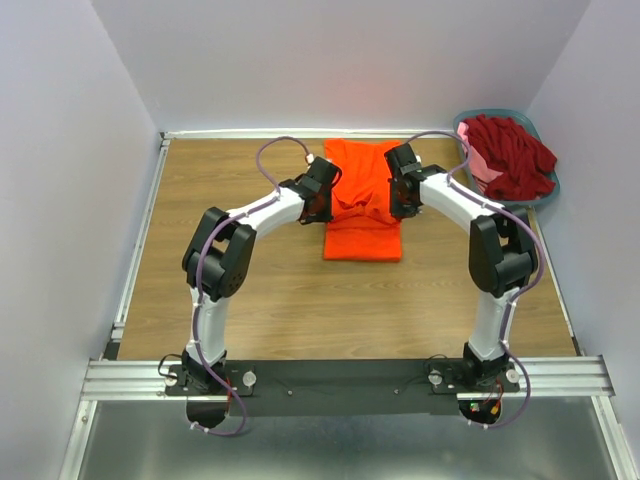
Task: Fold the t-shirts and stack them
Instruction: Fold the tshirt
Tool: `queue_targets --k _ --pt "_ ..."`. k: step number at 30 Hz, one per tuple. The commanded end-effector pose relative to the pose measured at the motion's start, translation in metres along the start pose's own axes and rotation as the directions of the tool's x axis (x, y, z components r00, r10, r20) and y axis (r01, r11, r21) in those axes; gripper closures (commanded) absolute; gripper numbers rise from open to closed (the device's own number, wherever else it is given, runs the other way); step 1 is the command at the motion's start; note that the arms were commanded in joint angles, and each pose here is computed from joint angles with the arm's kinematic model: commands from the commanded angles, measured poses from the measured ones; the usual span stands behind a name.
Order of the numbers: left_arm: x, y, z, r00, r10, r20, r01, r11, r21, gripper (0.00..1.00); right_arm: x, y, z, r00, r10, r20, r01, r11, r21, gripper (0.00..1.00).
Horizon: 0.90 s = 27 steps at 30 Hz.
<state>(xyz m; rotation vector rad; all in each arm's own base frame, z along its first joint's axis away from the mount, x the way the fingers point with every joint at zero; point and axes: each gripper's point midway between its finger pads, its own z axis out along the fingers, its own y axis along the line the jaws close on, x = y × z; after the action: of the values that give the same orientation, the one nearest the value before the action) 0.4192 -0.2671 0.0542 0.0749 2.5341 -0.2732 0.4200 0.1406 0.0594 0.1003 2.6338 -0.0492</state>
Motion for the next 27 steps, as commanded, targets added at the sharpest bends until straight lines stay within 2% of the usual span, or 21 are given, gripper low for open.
queue_targets --k 1,2,4,6,9,10,13,14,16,17,21,27 --pt "-0.006 0.016 -0.008 0.999 -0.027 0.044 0.029 0.998 -0.056 0.55 -0.021 -0.007 -0.009 0.998 0.003 0.065 -0.005 1.000 0.021 0.66" --pt "-0.013 0.015 -0.019 0.997 -0.040 0.068 0.044 0.998 -0.051 0.39 -0.027 -0.004 -0.021 0.996 -0.006 0.087 0.007 1.000 -0.011 0.58" --pt "-0.013 0.017 -0.030 0.995 -0.055 0.081 0.059 0.997 -0.052 0.26 -0.030 0.000 -0.032 0.995 -0.010 0.100 0.014 0.999 -0.045 0.52" --pt "-0.015 0.017 -0.047 0.992 -0.084 0.098 0.088 0.995 -0.043 0.19 -0.032 0.004 -0.048 0.993 -0.001 0.119 0.012 0.996 -0.088 0.50" --pt "-0.005 0.010 -0.068 0.987 -0.122 0.101 0.123 0.992 -0.004 0.19 -0.021 0.012 -0.061 0.994 0.009 0.105 0.008 0.987 -0.160 0.50" --pt "-0.002 0.005 -0.072 0.987 -0.126 0.101 0.126 0.992 0.007 0.21 -0.015 0.016 -0.062 0.996 0.004 0.091 0.013 0.984 -0.179 0.50" --pt "0.021 -0.023 -0.083 0.991 -0.111 0.075 0.106 0.992 0.062 0.39 0.007 0.026 -0.058 0.999 -0.009 0.041 0.018 0.971 -0.239 0.57" --pt "0.027 -0.031 -0.084 0.992 -0.104 0.071 0.098 0.992 0.079 0.51 0.018 0.027 -0.053 1.000 -0.009 0.014 0.012 0.970 -0.245 0.66" --pt "0.038 -0.052 -0.083 0.994 -0.086 0.074 0.076 0.990 0.123 0.63 0.026 0.027 -0.046 1.000 -0.009 -0.004 0.008 0.969 -0.246 0.72" --pt "0.042 -0.060 -0.077 0.994 -0.090 0.067 0.080 0.986 0.145 0.70 0.032 0.027 -0.039 1.000 -0.006 -0.011 0.003 0.970 -0.244 0.79" --pt "0.042 -0.081 -0.059 0.993 -0.085 0.076 0.070 0.981 0.181 0.73 0.043 0.036 -0.024 0.999 -0.007 -0.051 -0.008 0.960 -0.280 0.83" --pt "0.057 -0.073 -0.021 0.998 -0.042 0.053 0.036 0.993 0.112 0.75 0.035 0.047 -0.001 0.999 0.020 -0.045 -0.032 0.958 -0.286 0.85"
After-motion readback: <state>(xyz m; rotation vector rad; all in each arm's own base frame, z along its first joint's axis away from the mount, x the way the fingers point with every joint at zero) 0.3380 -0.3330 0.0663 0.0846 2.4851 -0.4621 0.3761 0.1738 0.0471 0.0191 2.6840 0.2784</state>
